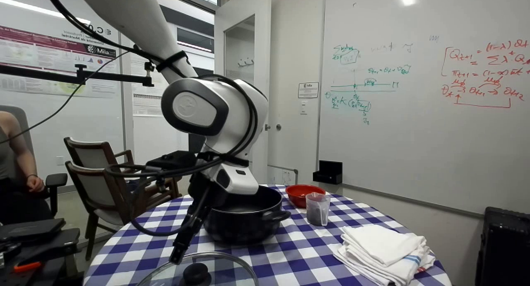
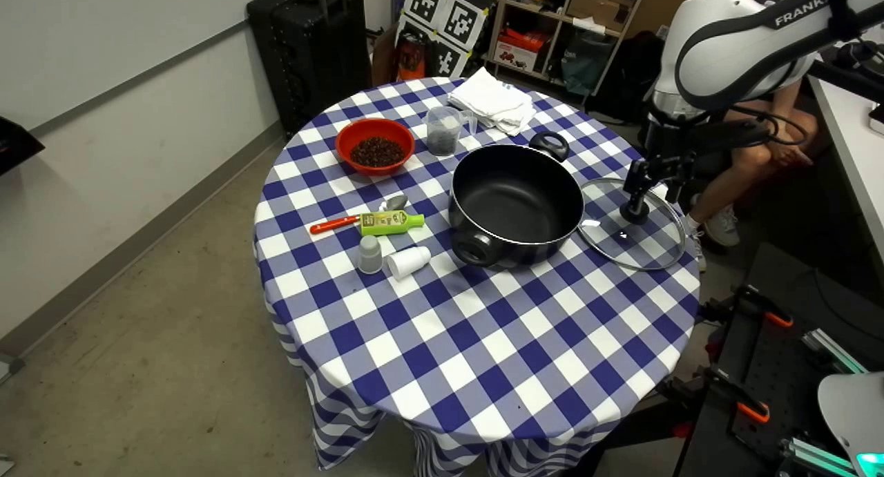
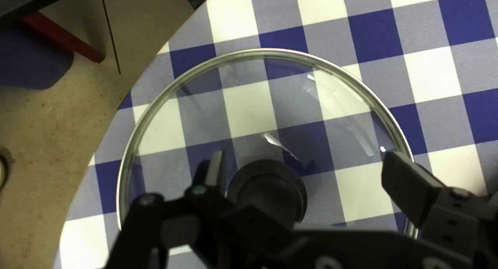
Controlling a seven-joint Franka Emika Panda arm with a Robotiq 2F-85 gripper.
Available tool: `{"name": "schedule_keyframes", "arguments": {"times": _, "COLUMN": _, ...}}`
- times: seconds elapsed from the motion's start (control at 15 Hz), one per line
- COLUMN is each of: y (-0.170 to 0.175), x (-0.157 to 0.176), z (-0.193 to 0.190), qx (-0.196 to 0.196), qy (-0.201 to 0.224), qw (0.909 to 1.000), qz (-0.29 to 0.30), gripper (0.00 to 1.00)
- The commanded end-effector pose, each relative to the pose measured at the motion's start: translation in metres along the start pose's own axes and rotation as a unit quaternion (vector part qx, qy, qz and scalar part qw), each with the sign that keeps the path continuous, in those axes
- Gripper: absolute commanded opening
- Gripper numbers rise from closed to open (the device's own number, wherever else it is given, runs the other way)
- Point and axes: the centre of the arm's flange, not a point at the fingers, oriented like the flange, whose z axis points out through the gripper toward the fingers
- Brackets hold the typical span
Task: Pick the lid and cover the pot
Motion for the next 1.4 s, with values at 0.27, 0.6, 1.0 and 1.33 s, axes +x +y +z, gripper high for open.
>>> {"name": "schedule_keyframes", "arguments": {"times": 0.27, "y": 0.004, "x": 0.033, "z": 0.028, "qx": 0.027, "qy": -0.058, "qw": 0.9979, "qz": 0.005, "gripper": 1.0}}
{"name": "schedule_keyframes", "arguments": {"times": 0.6, "y": 0.013, "x": 0.047, "z": 0.034, "qx": 0.04, "qy": -0.069, "qw": 0.9967, "qz": 0.017, "gripper": 1.0}}
{"name": "schedule_keyframes", "arguments": {"times": 1.0, "y": 0.024, "x": 0.06, "z": 0.029, "qx": 0.044, "qy": -0.059, "qw": 0.9967, "qz": 0.035, "gripper": 1.0}}
{"name": "schedule_keyframes", "arguments": {"times": 1.33, "y": 0.029, "x": 0.062, "z": 0.028, "qx": 0.051, "qy": -0.06, "qw": 0.9961, "qz": 0.041, "gripper": 0.68}}
